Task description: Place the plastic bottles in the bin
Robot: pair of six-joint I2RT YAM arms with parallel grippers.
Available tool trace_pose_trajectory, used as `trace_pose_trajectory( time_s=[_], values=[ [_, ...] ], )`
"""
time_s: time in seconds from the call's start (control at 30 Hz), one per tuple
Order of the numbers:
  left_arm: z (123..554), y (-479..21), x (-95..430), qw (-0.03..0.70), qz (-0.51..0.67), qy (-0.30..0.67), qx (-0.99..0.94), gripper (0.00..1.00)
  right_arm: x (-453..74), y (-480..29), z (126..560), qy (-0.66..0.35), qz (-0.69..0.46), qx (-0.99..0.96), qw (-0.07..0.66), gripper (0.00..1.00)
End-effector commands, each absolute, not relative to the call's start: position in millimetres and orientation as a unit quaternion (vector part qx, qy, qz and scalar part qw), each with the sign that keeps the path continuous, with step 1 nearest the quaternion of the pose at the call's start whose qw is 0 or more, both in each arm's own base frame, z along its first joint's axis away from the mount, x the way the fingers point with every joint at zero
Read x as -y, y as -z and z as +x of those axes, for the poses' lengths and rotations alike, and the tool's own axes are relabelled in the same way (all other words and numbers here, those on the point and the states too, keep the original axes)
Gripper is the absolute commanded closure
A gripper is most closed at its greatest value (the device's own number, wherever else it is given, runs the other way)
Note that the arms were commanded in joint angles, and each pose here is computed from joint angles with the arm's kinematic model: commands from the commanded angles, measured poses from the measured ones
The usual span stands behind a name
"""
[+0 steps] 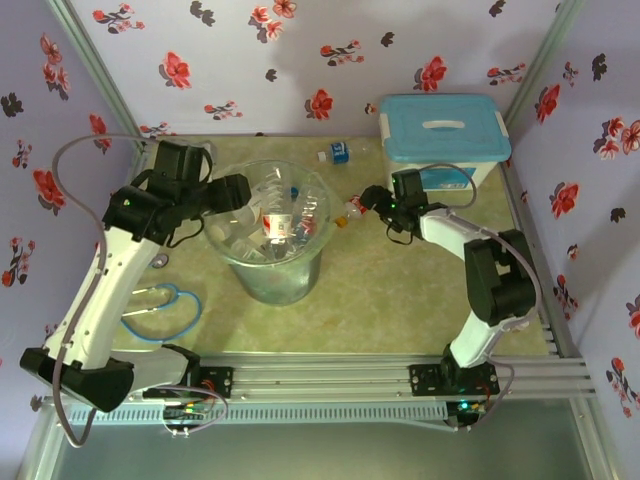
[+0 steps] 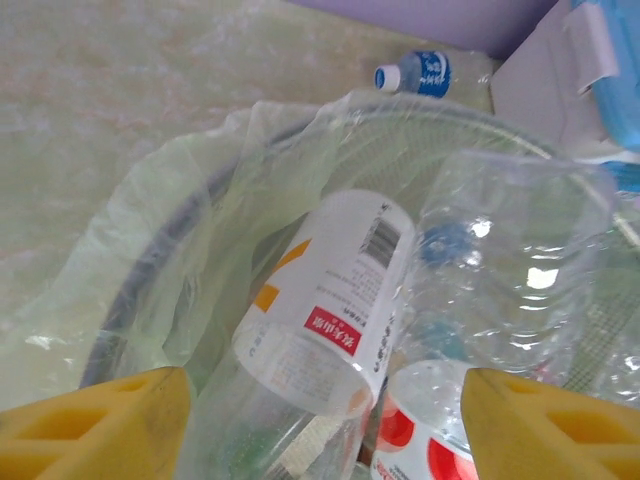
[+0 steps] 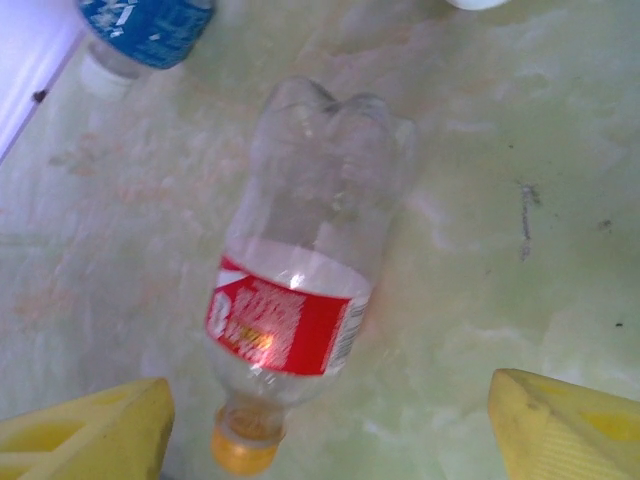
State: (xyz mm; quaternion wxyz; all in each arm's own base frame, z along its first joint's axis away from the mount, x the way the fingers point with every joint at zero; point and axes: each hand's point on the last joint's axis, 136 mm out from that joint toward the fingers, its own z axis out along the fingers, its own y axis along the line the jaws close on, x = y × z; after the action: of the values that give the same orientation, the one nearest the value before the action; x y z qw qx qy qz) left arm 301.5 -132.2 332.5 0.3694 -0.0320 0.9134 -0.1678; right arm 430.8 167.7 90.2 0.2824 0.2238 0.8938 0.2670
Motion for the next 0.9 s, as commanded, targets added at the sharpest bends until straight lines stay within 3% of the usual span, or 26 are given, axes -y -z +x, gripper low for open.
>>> trace_pose_trajectory(
  time_s=[0.0, 0.47, 0.87],
  values=[
    [300, -346, 127, 0.389, -0.021, 0.161, -0.907, 0.24, -160, -92, 454, -0.258, 0.268, -0.871, 0.322, 0.15],
    [299, -357, 137, 0.430, 0.000, 0.202, -0.880, 0.16, -187, -58, 491, -0.212, 0.256, -0.887, 0.320, 0.15],
    [293, -355, 139, 0.433, -0.001, 0.219, -0.874, 0.16, -198, -44, 509, -0.205, 0.255, -0.889, 0.319, 0.30]
  ],
)
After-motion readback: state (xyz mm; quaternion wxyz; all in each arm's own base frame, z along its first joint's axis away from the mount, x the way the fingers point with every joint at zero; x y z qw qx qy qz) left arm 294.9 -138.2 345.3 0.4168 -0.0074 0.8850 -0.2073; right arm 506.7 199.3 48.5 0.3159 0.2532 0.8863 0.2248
